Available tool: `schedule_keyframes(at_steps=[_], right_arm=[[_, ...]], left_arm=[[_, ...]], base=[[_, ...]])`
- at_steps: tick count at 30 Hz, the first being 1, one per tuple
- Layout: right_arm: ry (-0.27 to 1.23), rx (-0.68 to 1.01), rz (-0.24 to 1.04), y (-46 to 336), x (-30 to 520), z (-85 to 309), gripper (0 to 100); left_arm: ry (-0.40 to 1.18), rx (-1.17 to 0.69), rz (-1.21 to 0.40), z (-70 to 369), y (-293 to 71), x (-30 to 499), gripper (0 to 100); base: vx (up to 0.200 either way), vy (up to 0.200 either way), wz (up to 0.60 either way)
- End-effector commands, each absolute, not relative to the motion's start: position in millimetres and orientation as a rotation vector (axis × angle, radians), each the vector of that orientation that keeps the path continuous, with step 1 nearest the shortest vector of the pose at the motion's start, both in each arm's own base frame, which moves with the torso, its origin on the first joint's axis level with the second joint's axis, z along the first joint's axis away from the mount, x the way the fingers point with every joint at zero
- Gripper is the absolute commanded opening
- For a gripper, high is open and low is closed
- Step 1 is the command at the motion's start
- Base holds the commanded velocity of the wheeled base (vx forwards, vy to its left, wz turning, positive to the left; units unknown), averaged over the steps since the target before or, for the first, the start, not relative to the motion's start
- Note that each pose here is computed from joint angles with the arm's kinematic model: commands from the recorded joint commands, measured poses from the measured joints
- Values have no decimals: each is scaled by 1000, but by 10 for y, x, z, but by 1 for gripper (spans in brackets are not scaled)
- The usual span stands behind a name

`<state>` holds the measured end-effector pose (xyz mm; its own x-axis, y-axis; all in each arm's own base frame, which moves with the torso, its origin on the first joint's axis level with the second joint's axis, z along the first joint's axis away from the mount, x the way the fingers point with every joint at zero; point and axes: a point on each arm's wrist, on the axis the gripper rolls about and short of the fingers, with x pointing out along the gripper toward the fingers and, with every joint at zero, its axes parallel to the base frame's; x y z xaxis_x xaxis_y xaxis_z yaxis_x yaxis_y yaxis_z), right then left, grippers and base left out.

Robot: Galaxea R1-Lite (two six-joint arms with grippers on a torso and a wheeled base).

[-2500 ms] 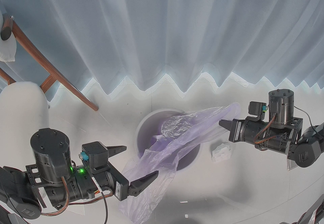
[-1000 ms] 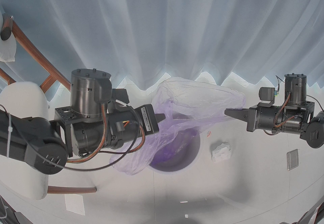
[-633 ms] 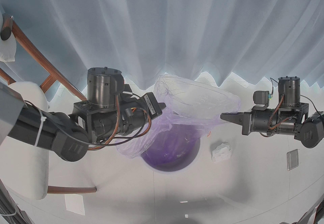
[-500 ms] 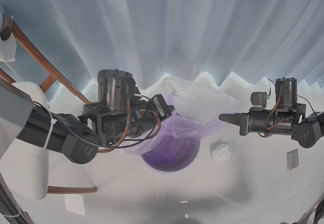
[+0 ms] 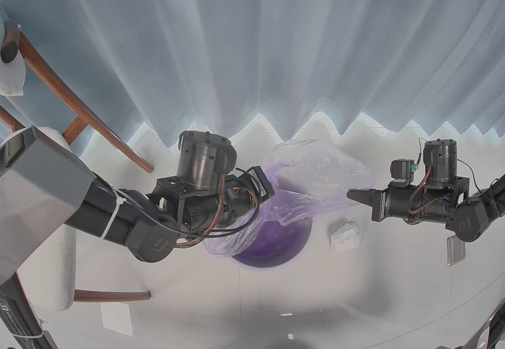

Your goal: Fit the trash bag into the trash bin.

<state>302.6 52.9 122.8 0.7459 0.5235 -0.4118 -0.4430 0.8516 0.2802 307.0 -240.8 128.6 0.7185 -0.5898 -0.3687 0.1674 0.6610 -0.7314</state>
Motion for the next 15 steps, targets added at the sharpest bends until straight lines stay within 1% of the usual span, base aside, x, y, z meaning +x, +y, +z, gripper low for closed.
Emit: schedule_keyframes(at_steps=[1, 3, 9, 15], right_arm=[[576, 183, 576, 547, 2879, 953, 0], [596, 186, 596, 574, 2829, 889, 0], [626, 191, 594, 571, 2786, 732, 0], [668, 192, 601, 576, 2620, 549, 0]], left_arm=[[637, -757, -362, 1183, -2167, 3250, 0], [647, -761, -349, 1146, -2163, 3245, 0], [657, -782, -324, 1109, -2207, 3214, 0], [675, -767, -278, 1009, -2134, 3178, 0]], base=[[0, 0, 0], [0, 0, 0], [0, 0, 0], [0, 0, 0]])
